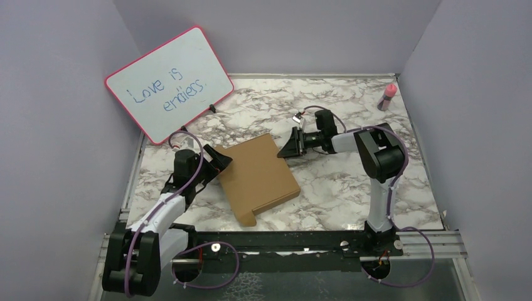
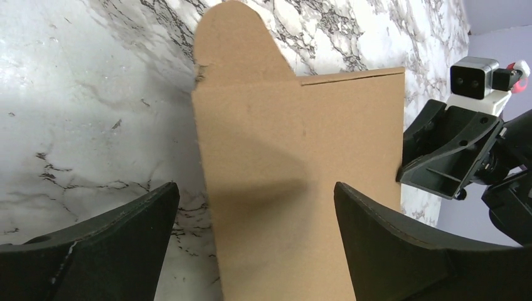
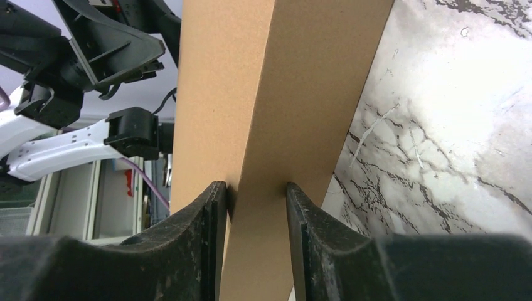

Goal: Fold the paper box

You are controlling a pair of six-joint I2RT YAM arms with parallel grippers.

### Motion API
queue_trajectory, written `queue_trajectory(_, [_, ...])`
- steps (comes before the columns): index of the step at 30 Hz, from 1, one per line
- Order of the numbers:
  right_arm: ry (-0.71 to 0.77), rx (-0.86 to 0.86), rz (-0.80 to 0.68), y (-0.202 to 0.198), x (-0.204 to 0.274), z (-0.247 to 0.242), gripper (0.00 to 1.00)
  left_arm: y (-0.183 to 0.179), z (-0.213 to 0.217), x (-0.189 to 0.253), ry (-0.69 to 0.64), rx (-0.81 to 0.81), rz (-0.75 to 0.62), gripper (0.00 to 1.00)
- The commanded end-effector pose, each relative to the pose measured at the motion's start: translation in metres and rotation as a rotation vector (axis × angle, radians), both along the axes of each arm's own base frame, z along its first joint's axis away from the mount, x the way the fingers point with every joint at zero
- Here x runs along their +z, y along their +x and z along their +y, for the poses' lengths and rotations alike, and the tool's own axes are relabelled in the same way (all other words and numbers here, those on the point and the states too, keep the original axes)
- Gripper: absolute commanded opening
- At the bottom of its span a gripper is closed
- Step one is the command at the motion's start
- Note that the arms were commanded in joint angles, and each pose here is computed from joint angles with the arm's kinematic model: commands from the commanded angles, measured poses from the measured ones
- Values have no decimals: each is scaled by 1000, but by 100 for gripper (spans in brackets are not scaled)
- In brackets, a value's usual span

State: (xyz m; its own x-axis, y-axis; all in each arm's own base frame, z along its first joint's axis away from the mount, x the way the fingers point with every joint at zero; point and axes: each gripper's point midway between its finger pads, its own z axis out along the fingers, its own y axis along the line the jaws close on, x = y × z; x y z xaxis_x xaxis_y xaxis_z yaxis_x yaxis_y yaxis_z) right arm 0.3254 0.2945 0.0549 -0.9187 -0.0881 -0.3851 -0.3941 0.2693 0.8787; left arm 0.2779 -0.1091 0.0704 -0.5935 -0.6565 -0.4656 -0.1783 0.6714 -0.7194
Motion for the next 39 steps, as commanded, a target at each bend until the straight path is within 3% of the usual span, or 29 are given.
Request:
queue_trajectory(1, [-49, -27, 38, 7, -31, -15, 40, 2, -4, 10, -21, -32, -44, 94])
queue_trajectory(15, [-58, -65, 99, 19, -49, -34, 33, 15, -37, 56, -197, -167, -133, 94])
queue_trajectory(24, [-141, -91, 70, 34, -62, -41, 33, 12, -34, 115, -200, -161, -332, 94])
queue_trajectory(29, [-151, -88, 61, 35, -62, -42, 33, 12, -18, 97, -185, -41, -302, 86])
queue_trajectory(39, [-153, -92, 22, 47, -52, -40, 33, 27, -45, 85, -185, -165, -243, 76])
